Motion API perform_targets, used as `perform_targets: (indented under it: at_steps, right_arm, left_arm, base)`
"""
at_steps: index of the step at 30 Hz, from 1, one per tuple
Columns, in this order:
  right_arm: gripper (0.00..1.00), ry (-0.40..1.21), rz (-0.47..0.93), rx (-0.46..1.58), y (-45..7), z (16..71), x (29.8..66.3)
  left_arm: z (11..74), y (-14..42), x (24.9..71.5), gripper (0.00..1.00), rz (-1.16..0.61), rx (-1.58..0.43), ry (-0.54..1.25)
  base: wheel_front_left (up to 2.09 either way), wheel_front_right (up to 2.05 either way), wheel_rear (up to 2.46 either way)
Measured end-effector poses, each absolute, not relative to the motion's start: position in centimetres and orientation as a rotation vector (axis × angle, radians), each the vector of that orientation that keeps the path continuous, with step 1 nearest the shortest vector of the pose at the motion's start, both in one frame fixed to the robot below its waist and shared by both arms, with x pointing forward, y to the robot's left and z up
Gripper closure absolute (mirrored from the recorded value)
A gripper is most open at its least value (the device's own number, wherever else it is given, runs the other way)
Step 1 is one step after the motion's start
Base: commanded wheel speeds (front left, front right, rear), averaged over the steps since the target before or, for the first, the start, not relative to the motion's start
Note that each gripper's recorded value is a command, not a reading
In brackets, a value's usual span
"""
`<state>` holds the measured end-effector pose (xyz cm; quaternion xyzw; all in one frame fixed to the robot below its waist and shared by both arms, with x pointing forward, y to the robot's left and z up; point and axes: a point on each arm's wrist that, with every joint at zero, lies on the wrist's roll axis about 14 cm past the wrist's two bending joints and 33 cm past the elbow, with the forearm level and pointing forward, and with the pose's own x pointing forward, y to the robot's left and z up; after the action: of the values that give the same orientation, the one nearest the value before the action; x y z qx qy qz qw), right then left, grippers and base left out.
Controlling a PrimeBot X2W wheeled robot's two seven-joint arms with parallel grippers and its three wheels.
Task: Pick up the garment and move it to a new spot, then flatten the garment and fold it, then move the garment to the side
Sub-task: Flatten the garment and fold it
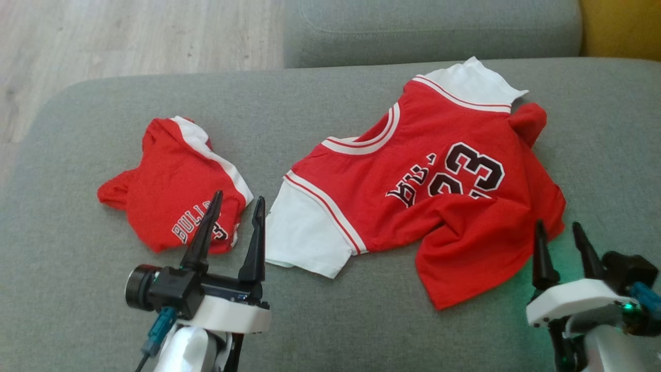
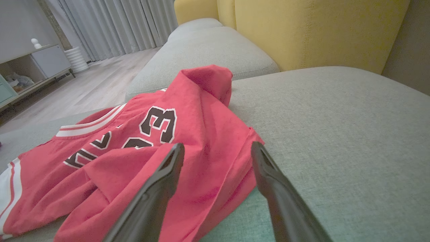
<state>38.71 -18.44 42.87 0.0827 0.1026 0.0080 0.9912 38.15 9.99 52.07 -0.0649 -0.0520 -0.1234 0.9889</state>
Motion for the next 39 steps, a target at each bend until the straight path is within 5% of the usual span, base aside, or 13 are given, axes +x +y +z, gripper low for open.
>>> perform_targets:
  at_steps: [9,25,27,39]
  right_arm:
    - [0.0,0.185,-0.076,0.195,-21.3,43.7,40.4]
    - [0.0,0.526,-0.091,0.187,-20.5,35.8,41.8]
    - [1.0,0.511,-0.085,0.175,-20.4,36.1,42.5]
    - [1.0,0.385,-0.147,-0.143,-25.5,42.1,45.8]
  left_arm:
    - [50.7,9.5,38.9,0.0,-0.265,-0.128,-0.065]
    - [49.4,11.2,39.9,0.0,-0.222,-0.117,-0.032]
    - [49.4,11.1,39.9,0.0,-0.228,-0.118,-0.033]
    - [50.0,11.2,39.8,0.0,-0.226,-0.115,-0.051]
  base:
    - [0.0,0.0,0.0]
    - [0.0,0.0,0.0]
    - [0.0,0.0,0.0]
    - [0.0,0.0,0.0]
